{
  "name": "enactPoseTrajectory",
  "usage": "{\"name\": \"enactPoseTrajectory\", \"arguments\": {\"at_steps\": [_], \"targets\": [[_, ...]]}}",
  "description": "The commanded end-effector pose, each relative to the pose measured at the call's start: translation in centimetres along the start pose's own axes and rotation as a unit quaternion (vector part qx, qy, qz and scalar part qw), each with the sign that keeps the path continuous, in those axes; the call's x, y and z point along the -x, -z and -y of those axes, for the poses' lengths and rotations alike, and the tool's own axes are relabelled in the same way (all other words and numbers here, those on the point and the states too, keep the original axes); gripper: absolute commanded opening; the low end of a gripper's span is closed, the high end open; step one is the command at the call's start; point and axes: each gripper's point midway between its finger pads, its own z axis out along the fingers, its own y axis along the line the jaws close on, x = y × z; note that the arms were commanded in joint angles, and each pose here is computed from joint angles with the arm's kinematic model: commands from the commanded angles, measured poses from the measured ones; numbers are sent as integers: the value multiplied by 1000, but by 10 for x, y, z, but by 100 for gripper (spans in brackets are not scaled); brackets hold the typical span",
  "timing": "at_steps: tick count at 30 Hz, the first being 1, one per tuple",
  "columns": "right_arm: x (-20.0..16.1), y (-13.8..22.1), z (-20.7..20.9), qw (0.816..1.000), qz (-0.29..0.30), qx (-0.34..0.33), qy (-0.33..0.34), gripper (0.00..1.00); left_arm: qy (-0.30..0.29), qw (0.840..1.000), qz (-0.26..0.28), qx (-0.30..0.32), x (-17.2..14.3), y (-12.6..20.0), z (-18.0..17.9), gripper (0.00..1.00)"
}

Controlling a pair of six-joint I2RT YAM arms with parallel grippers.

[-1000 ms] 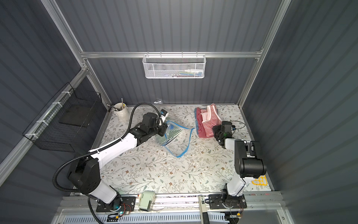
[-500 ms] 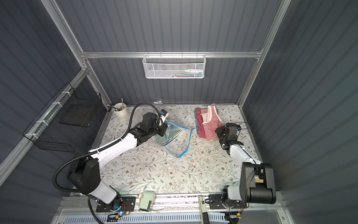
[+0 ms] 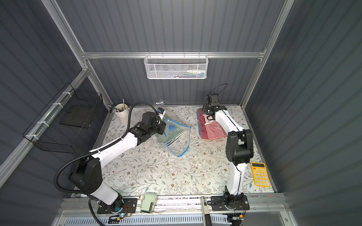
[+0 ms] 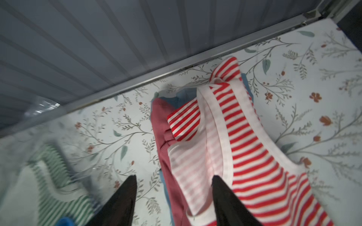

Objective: Take the tank top out of the vacuum bag
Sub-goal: Place the tank top on the tank top.

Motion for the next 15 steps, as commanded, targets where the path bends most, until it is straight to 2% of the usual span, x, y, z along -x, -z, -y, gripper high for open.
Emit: {"name": "enactPoseTrajectory", "arguments": {"at_steps": [1,4,7,15], "targets": [[-13,-14,3,985,-45,-77,150,62,57,998,-29,29,-8,-8,-32,0],[-4,-25,-7,974,-46,-91,204,59,56,998,-27,30,-8,-8,-36,0],[-8,-28,-9,959,-73,-99,255,59,53,998,-27,31,-9,-8,-36,0],[-23,-37,-9,899,-93,-166,395,52,54,998,-31,25,-11,-11,-35,0]]}}
